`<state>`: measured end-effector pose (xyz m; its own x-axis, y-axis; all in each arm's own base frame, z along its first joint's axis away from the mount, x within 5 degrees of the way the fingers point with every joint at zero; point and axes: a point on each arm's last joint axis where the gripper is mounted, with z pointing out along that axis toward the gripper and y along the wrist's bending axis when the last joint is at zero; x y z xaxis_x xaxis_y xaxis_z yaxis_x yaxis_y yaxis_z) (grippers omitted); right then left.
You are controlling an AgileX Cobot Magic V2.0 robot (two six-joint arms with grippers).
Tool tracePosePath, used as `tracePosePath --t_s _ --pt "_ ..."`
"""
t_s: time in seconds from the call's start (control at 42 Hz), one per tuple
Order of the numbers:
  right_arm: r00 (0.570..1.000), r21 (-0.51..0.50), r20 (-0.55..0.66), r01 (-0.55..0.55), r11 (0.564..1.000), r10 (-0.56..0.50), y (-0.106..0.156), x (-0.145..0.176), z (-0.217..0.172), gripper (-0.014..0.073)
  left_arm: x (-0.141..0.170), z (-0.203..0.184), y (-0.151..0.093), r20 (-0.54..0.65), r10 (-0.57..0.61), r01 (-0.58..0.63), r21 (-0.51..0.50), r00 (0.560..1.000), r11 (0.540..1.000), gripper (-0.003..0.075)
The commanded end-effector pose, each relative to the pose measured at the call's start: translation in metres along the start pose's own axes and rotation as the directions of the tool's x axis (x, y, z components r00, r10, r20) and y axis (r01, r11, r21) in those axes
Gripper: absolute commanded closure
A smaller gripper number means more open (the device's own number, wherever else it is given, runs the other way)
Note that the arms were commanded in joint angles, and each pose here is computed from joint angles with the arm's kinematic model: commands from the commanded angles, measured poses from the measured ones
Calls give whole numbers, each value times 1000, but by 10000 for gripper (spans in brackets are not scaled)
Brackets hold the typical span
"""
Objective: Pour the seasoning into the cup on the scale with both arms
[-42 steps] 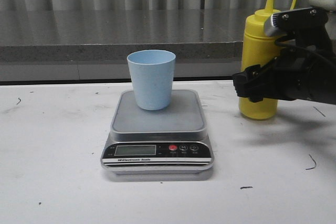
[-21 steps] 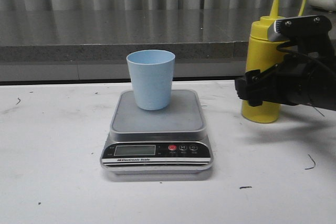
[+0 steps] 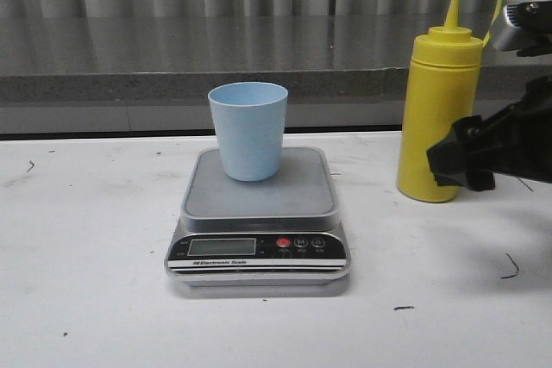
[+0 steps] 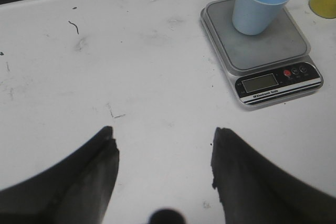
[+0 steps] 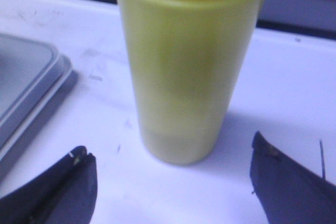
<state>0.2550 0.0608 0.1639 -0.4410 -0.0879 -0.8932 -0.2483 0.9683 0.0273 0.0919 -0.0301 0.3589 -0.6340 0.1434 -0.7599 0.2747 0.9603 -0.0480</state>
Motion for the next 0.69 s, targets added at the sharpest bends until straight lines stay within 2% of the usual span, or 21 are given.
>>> tracePosePath --t_s 0.0,0.143,0.286,0.429,0.524,0.667 --pt "997 -14 -71 -13 1000 12 6 -20 -25 -19 -11 -5 -1 89 -12 11 10 996 1000 335" --pt "959 46 -283 -20 999 32 4 -30 -53 -19 -11 -5 -1 89 -12 11 10 996 1000 335" --pt "904 81 -425 -18 997 51 5 -52 -81 -19 -11 -5 -1 89 -12 11 10 996 1000 335" --pt "902 34 -431 -3 999 18 8 -67 -105 -19 -11 -5 -1 89 -12 11 10 996 1000 335" --pt "922 -20 -387 2 1000 -9 13 -73 -125 -19 -11 -5 -1 89 -12 11 10 996 1000 335" --pt "943 -39 -333 14 999 -26 14 -77 -156 -19 -11 -5 -1 89 -12 11 10 996 1000 335"
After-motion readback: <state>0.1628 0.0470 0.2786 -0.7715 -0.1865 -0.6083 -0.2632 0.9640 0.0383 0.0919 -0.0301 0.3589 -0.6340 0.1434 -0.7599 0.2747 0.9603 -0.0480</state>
